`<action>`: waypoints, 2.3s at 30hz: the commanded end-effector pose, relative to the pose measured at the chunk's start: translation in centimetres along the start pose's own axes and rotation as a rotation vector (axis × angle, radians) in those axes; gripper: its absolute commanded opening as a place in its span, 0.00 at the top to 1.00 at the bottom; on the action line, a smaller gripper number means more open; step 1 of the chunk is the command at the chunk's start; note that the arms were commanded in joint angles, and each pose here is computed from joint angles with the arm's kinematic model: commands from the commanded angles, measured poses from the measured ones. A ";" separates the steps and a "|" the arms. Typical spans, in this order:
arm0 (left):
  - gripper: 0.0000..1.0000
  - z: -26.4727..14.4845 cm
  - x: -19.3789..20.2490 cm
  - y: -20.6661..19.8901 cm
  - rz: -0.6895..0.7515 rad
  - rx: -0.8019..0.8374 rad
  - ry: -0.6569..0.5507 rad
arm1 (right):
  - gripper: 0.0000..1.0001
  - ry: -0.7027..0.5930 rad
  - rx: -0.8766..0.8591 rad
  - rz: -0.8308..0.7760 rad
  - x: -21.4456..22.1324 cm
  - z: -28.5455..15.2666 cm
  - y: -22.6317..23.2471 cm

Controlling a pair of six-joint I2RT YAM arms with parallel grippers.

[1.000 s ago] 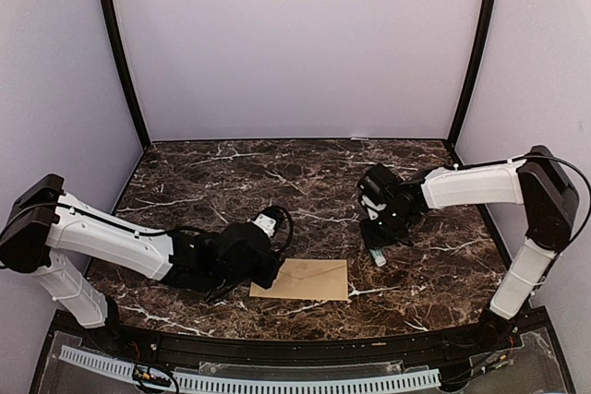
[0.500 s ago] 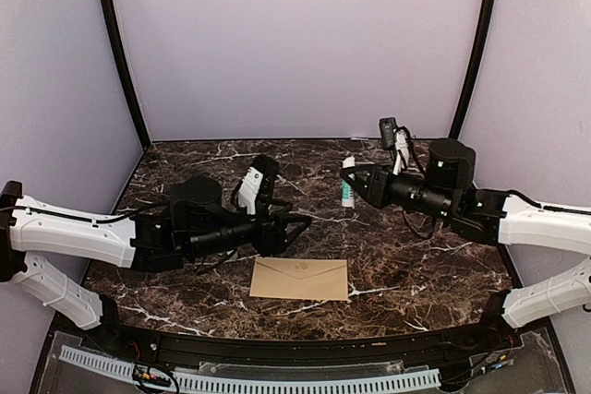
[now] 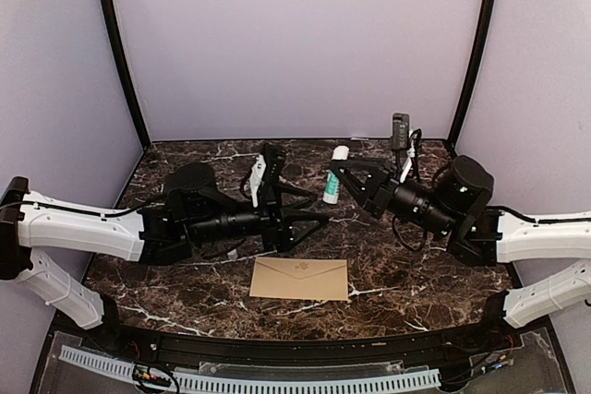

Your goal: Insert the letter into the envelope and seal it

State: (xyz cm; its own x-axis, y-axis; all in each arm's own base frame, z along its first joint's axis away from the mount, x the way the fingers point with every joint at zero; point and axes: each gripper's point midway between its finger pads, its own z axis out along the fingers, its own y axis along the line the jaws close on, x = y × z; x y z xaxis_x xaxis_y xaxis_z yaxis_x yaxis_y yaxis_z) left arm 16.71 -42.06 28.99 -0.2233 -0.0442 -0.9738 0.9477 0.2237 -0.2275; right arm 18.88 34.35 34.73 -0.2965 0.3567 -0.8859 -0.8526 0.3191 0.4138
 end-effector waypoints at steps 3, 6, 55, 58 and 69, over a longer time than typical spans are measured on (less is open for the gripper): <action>0.39 1.5 -2.8 -1.9 0.041 0.115 -0.055 | 1.00 -0.099 -0.069 0.010 -2.1 -0.3 1.7; 0.46 2.5 -3.0 -1.9 0.035 0.123 -0.051 | 1.00 -0.093 -0.075 0.016 -1.8 -0.2 1.8; 0.95 3.9 -1.9 -0.8 0.104 0.082 0.013 | 1.00 0.083 0.010 -0.120 1.5 -0.1 0.4; 0.95 3.1 -2.1 -3.5 0.106 0.231 0.021 | 1.00 0.109 -0.134 -0.163 2.1 -0.8 2.7; 0.94 -1.3 -2.3 -10.9 0.116 0.691 0.029 | 1.00 0.181 -0.400 -0.194 3.0 -1.4 6.7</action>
State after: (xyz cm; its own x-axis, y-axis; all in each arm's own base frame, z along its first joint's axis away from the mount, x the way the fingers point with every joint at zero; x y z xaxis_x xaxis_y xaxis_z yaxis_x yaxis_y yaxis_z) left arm 11.98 -45.22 30.66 -0.1655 0.0339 -0.9856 0.9675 -0.1882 -0.1690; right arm 12.47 35.74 34.53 -0.1765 0.1825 -0.9672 -0.9799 0.0605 0.1902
